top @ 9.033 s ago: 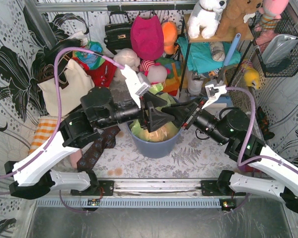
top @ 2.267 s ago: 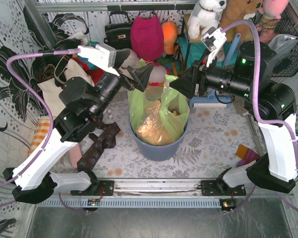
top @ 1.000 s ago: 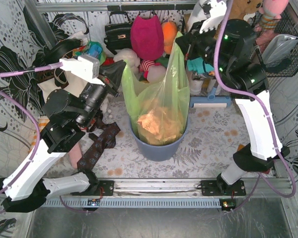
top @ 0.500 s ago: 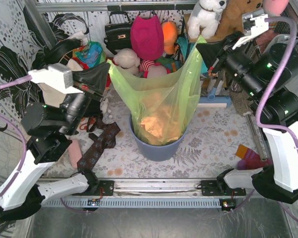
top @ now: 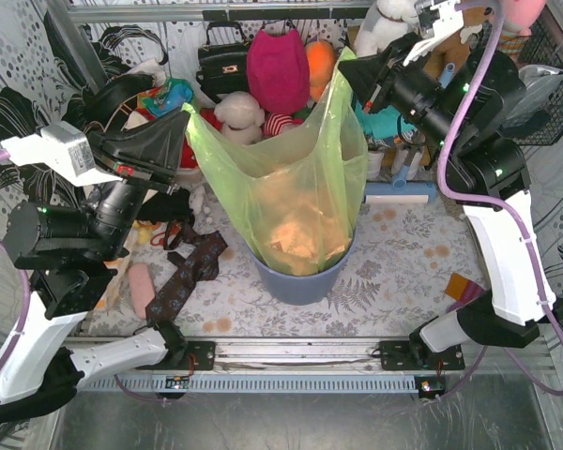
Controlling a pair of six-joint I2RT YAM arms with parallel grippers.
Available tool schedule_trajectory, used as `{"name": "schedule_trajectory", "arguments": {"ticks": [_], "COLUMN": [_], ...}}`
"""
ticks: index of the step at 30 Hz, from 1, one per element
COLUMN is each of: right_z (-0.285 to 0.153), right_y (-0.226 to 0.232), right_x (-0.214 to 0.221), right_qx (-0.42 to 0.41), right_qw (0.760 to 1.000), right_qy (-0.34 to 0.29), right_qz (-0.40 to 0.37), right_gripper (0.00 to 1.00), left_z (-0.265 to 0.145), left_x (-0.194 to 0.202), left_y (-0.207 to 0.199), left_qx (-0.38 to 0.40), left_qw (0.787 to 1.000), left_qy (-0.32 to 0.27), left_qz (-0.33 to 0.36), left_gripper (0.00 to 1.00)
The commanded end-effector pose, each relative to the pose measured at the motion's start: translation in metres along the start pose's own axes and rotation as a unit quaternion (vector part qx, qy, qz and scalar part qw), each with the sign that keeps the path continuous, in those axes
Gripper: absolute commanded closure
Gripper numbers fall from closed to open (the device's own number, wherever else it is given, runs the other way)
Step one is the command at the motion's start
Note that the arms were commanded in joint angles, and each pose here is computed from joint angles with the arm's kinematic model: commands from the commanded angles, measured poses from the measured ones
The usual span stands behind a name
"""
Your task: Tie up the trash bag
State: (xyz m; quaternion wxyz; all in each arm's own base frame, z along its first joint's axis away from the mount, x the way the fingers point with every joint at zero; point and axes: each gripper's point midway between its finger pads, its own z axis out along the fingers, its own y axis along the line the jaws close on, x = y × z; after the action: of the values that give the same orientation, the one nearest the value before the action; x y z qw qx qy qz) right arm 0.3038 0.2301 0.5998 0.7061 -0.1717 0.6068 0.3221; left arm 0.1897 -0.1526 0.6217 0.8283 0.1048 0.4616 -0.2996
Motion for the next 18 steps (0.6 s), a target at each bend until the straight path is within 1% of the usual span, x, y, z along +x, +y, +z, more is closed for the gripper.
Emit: {"name": "schedule_trajectory", "arguments": {"ticks": [1,4,6,11,15,18], "right_z": [-0.012,-0.020,-0.028,-0.050,-0.057,-0.051], "right_y": [0.015,0.017,0.015,0.013,0.009,0.007], "right_x": [-0.019,0.009,0.037,0.094,0.111,0.097], "right_qx": [-0.033,-0.043,-0.043,-0.040,-0.029,-0.021], "right_qw": [0.999,0.998,0.998,0.994,0.992,0.994], "right_qy": [-0.034,-0.015,0.000,0.037,0.043,0.029], "right_qz": [0.012,0.032,0.051,0.095,0.112,0.101], "right_gripper": [1.00,1.00,1.00,1.00,1.00,1.00], "left_z": [0.000,0.000,-0.004,-0.017,-0.019,-0.009], "left_x": [-0.002,0.031,0.060,0.122,0.144,0.137], "left_y": [-0.007,-0.020,-0.026,-0.025,-0.023,-0.021], "left_qx": [0.018,0.047,0.060,0.047,0.040,0.035], "left_qw": [1.000,0.998,0.996,0.990,0.989,0.992], "left_qy": [-0.013,0.027,0.058,0.117,0.127,0.114], "left_qz": [-0.018,-0.027,-0.040,-0.061,-0.059,-0.049], "left_gripper": [1.00,1.00,1.00,1.00,1.00,1.00]}}
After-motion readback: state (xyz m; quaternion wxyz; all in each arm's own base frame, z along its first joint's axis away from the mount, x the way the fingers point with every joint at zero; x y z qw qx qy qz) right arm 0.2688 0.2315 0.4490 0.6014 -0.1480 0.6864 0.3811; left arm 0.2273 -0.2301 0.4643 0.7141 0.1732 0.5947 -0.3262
